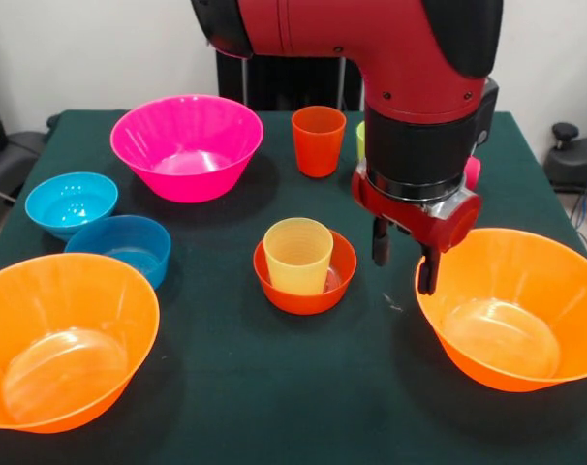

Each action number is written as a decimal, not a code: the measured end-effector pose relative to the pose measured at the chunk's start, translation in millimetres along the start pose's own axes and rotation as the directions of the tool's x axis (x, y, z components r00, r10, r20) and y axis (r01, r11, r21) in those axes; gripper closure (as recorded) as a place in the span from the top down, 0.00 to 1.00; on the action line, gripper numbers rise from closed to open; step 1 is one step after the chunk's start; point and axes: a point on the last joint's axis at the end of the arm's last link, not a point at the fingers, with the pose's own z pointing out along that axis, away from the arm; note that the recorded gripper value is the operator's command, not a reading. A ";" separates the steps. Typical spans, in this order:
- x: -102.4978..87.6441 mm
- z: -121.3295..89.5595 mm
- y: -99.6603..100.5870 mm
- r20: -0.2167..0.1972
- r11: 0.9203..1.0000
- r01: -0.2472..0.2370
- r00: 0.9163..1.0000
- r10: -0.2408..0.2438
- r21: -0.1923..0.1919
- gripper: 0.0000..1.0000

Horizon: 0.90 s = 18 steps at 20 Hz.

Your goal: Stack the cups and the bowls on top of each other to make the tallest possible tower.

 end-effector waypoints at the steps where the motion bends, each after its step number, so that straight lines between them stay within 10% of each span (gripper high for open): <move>1: 0.3 -0.8 0.9 0.000 1.000 0.001 1.000 -0.001 -0.002 1.00; 18: 0.4 -66.1 18.8 0.034 0.998 0.023 0.999 -0.022 -0.057 1.00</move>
